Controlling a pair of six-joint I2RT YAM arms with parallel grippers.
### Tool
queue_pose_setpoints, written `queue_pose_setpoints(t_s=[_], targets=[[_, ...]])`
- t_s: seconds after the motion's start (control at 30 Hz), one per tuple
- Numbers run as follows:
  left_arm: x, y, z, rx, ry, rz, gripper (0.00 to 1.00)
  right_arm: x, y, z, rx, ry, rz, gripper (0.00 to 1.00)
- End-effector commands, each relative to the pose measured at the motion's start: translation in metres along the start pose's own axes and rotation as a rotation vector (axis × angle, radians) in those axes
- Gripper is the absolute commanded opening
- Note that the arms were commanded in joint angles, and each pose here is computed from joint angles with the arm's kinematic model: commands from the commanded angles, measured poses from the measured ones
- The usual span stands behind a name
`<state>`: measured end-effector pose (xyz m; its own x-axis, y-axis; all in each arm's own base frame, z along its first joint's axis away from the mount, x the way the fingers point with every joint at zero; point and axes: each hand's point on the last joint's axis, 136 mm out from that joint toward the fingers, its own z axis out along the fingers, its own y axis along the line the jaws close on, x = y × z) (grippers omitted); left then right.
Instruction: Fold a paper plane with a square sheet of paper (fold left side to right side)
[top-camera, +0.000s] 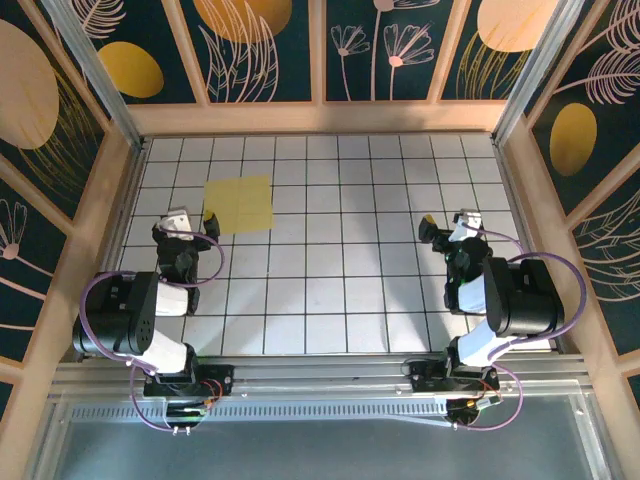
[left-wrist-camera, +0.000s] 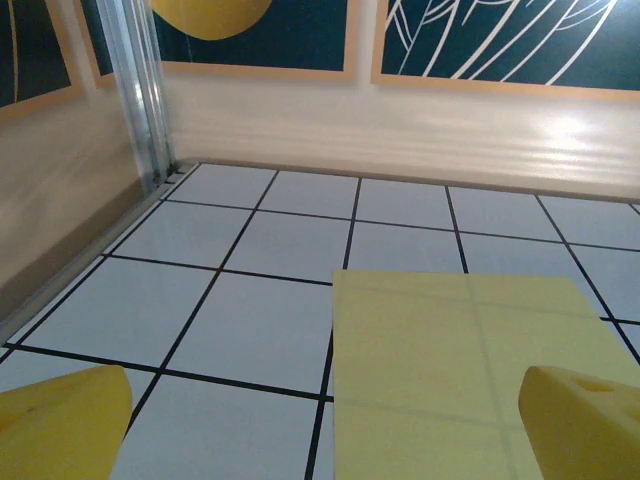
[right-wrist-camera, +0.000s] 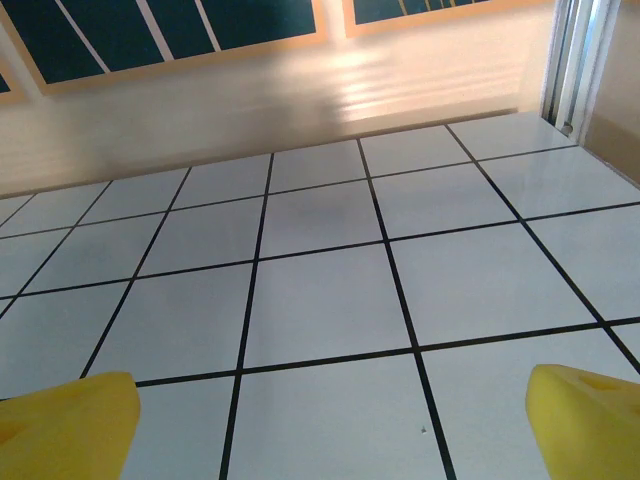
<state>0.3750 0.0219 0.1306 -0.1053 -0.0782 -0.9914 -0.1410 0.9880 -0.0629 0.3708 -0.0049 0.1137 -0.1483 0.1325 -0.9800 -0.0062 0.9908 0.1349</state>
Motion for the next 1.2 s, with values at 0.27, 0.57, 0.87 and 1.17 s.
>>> queue_pose_setpoints(t_s=[0.27, 0.57, 0.87, 1.17], targets=[[-0.006, 0.001, 0.001, -0.003, -0.02, -0.014, 0.99, -0.015, 0.002, 0.002, 0.002, -0.057, -0.023, 0.99], [-0.005, 0.001, 0.001, -0.003, -0.019, -0.015, 0.99, -0.016, 0.001, 0.002, 0.007, -0.057, -0.02, 0.99], [-0.006, 0.001, 0.001, -0.003, -0.02, -0.014, 0.99, -0.015, -0.001, 0.003, 0.004, -0.051, -0.01, 0.99], [-0.023, 0.006, 0.004, -0.038, -0.006, -0.025, 0.99, -0.036, -0.005, -0.007, 0.042, -0.085, 0.004, 0.99]])
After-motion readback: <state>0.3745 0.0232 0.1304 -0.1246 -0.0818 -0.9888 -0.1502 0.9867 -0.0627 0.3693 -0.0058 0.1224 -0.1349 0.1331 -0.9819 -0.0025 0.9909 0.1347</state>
